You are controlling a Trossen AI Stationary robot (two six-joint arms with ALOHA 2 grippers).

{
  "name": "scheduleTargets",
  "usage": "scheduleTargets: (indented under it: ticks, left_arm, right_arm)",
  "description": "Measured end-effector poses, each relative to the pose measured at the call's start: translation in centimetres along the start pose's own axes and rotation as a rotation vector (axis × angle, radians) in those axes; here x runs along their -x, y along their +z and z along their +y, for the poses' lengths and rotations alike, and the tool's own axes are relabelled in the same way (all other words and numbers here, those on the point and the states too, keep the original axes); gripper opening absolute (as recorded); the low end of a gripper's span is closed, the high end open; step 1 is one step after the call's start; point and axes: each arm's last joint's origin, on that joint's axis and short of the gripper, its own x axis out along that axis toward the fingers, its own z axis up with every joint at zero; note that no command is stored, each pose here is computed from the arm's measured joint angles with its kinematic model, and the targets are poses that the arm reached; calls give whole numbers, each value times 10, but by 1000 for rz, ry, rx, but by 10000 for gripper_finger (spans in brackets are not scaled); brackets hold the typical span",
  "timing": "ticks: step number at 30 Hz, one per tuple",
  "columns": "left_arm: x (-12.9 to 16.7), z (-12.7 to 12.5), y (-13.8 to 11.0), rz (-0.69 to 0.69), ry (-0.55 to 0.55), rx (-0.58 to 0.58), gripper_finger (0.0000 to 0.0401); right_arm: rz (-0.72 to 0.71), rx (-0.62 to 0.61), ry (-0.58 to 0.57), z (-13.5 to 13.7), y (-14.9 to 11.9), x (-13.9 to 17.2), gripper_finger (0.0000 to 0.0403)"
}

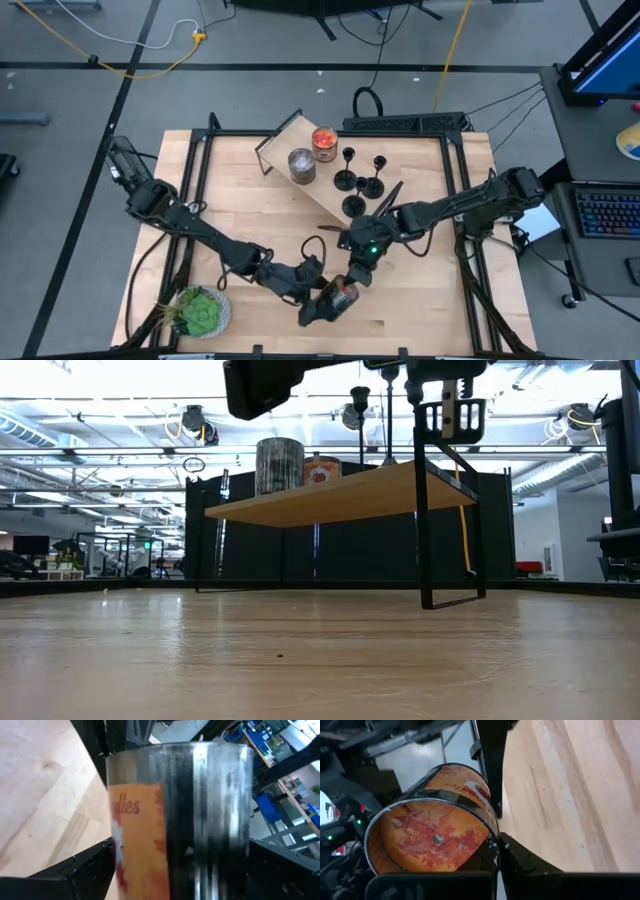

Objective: Pick & Place candle stick holders
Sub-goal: Put the orange scented candle on the shelf

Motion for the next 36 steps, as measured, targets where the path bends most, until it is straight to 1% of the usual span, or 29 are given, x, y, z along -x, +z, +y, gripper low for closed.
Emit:
scheduleTargets:
  ticks: [9, 17, 25, 30, 33, 36]
  left_arm:
    - [-2, 8, 9, -22, 20, -17, 400]
    - [-1, 8, 9, -67, 60, -37, 400]
    - [-1, 9, 11, -66, 63, -38, 399]
    - [-2, 13, 14, -29, 29, -13, 399]
    - [-2, 16, 17, -19, 32, 15, 384]
    - [-2, 18, 18, -12, 44, 34, 349]
  right_arm:
    - [-15, -13, 0, -3, 4, -3, 0]
    - [-22, 0, 3, -7, 8, -4, 0]
    - [-21, 2, 19, -8, 12, -2, 0]
    - [-36, 17, 39, -6, 13, -2, 0]
    - [-40, 13, 35, -7, 14, -1, 0]
    - [-47, 14, 35, -7, 15, 0, 0]
